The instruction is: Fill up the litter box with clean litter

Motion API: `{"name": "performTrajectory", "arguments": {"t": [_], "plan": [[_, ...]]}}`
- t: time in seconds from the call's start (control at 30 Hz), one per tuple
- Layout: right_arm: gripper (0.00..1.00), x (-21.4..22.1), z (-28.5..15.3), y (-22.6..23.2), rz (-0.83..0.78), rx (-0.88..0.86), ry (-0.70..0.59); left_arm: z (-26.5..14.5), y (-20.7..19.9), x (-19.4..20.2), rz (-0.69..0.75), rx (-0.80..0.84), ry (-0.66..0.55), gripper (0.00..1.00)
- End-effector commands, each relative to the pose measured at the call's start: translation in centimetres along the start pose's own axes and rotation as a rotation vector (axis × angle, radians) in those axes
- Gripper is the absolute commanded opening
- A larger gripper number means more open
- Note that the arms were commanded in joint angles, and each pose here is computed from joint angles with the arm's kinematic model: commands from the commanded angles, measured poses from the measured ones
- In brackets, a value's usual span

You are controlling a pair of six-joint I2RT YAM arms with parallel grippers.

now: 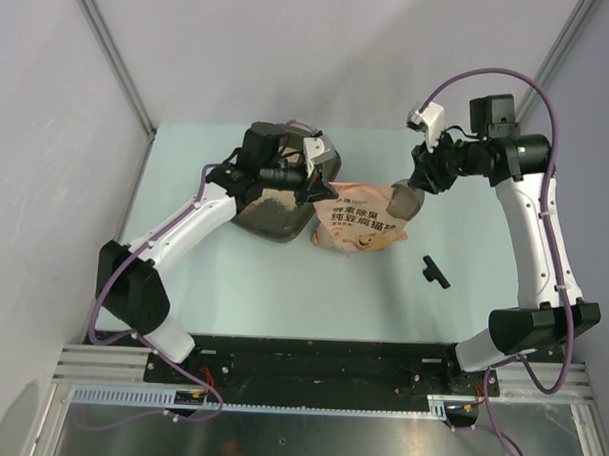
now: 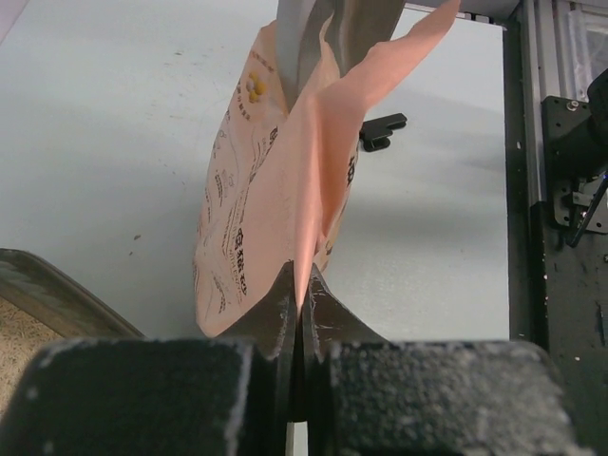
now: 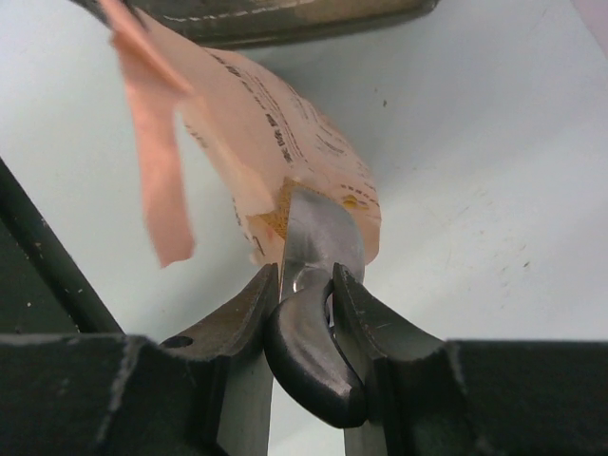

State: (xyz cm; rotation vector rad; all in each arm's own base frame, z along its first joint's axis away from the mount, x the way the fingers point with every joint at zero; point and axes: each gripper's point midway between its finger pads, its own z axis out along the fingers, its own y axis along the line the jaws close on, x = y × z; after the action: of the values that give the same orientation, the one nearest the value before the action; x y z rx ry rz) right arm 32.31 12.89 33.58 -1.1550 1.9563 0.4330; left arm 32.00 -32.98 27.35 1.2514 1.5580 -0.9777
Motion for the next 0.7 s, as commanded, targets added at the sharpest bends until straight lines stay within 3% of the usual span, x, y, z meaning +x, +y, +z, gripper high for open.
{"name": "performTrajectory", "arguments": {"t": [0.0,0.07,0.27,0.37,0.67], "plan": [[0.0,0.2,0.4,-2.4,0.178,0.197,0.013,-2.4,-1.9,-5.0,0.055,-0.006,-0.12,0.0],[0.0,-0.7,1.1,-3.0,0.292,0.252,-0.035,-2.4,-2.5,-5.3,0.036,-0.001,-0.13,0.0],[0.0,-1.7,3.5,-3.0,0.447,0.321,-0.077,-2.7,-3.5,-6.0,0.028,-0.007,-0.154,0.0],[0.0,-2.4,3.2,-3.9,0.536,0.398,-0.159,-2.6,-3.4,-6.3,0.027,-0.019,-0.16,0.0],[0.0,-1.0,7.1,-2.4,0.33,0.312,-0.119,-2.6,-2.5,-5.7,0.051,-0.068,-0.153,0.0]]}}
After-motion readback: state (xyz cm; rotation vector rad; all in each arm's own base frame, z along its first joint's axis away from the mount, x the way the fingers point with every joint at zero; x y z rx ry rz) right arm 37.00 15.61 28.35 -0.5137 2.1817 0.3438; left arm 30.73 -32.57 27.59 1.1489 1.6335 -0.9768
